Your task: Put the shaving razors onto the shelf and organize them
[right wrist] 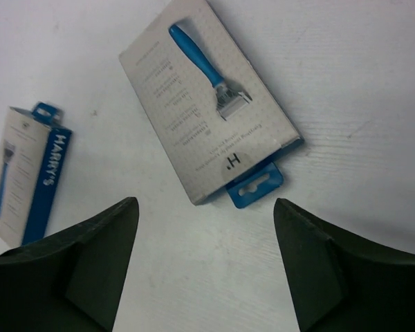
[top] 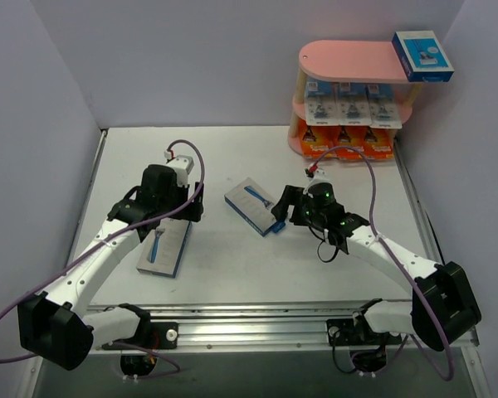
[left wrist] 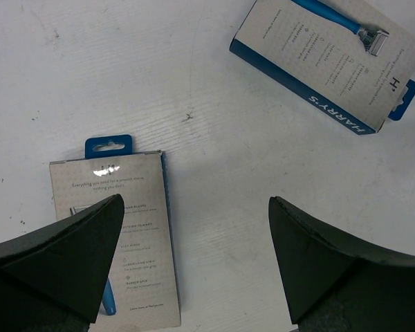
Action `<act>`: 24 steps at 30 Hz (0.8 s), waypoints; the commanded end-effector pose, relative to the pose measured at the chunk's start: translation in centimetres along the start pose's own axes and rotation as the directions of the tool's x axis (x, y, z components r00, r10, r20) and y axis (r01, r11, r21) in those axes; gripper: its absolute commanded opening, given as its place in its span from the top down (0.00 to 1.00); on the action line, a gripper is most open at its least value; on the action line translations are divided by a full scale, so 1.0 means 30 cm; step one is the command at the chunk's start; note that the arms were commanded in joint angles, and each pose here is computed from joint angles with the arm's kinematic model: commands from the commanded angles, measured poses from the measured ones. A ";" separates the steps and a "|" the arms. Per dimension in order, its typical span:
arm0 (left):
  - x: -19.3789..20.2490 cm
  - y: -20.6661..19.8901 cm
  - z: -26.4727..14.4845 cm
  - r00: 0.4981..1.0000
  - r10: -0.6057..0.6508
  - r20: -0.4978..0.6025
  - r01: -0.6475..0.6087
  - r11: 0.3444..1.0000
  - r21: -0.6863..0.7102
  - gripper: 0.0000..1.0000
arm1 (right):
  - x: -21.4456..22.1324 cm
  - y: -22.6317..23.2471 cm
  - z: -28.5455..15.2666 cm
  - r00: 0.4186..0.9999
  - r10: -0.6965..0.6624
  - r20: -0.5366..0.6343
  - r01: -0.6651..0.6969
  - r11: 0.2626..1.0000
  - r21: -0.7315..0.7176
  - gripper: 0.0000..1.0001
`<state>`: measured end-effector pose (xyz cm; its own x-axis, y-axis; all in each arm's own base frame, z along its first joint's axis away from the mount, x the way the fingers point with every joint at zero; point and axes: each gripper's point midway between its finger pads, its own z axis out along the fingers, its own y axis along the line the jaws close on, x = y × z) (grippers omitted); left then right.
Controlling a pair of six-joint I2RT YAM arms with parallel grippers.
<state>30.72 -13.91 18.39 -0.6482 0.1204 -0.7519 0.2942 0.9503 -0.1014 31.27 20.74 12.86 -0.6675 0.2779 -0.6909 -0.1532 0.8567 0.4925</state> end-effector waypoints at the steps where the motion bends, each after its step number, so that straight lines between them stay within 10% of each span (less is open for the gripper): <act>1: -0.077 0.006 -0.031 0.998 0.000 0.062 0.001 1.000 -0.021 0.06 | 0.013 -0.025 -0.044 0.981 -0.195 -0.008 0.195 0.981 0.001 0.29; 9: -0.121 0.052 -0.092 0.988 -0.003 0.156 0.015 0.997 -0.078 0.06 | -0.002 0.002 -0.080 0.891 -0.452 -0.044 0.454 0.883 0.122 0.45; 24: -0.160 0.129 -0.166 0.968 -0.013 0.250 0.060 0.982 -0.179 0.06 | 0.100 0.003 -0.020 0.548 -0.767 -0.335 0.836 0.485 0.256 0.59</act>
<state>30.83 -9.93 23.06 -0.5145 0.0561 -0.8556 0.1538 0.9877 -0.0278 28.22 21.90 9.84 -0.5309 -0.5645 -0.6321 -0.4574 0.8188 -0.3470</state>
